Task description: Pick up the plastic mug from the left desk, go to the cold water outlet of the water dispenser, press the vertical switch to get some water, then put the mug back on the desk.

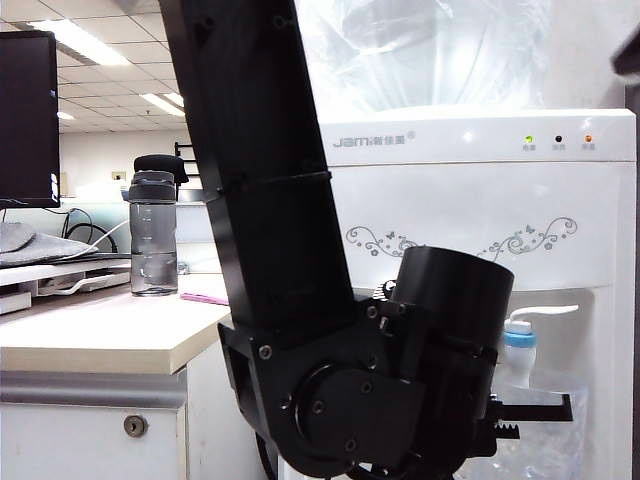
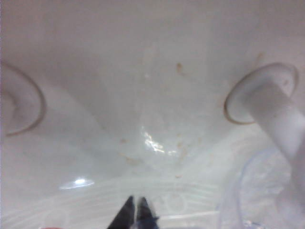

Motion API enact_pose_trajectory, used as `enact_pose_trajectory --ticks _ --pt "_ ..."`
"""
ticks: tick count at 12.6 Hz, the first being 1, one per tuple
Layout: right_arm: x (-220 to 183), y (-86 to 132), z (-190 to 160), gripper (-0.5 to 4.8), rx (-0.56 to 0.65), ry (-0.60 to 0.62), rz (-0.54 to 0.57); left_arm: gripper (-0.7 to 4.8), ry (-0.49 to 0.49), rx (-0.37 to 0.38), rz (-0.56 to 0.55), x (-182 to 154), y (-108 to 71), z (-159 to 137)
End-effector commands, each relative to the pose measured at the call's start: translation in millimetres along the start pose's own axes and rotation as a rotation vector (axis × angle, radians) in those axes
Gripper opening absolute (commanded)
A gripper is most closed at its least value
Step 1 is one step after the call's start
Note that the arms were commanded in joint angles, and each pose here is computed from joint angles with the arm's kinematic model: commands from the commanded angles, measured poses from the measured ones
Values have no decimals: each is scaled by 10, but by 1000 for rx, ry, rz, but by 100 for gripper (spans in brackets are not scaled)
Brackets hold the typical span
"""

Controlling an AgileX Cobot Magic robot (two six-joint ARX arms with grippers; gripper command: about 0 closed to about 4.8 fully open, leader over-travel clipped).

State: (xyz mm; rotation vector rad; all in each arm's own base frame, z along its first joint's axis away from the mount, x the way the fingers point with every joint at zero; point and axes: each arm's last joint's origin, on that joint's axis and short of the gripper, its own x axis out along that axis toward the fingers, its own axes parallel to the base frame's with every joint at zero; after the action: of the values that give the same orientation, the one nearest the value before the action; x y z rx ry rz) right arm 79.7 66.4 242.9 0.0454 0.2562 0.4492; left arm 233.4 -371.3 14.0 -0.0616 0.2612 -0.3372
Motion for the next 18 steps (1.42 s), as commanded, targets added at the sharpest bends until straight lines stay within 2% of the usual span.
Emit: enact_pose_trajectory --ticks 1,6,11,15,18 --pt "127 -50 46 -1 42 -31 53 -5 -34 -34 -17 -18 -53 55" --pt "300 -238 -127 -1 47 70 12 -5 -37 -34 -35 -66 -114 43" --pt "399 -450 -462 -1 89 53 -20 -5 -38 -35 -34 -66 -114 44" --pt "423 -551 -527 -1 109 52 -79 -5 -39 -35 -29 -61 -106 46" --pt "532 -574 -528 -1 95 58 -41 -5 -39 -35 -29 -61 -106 46"
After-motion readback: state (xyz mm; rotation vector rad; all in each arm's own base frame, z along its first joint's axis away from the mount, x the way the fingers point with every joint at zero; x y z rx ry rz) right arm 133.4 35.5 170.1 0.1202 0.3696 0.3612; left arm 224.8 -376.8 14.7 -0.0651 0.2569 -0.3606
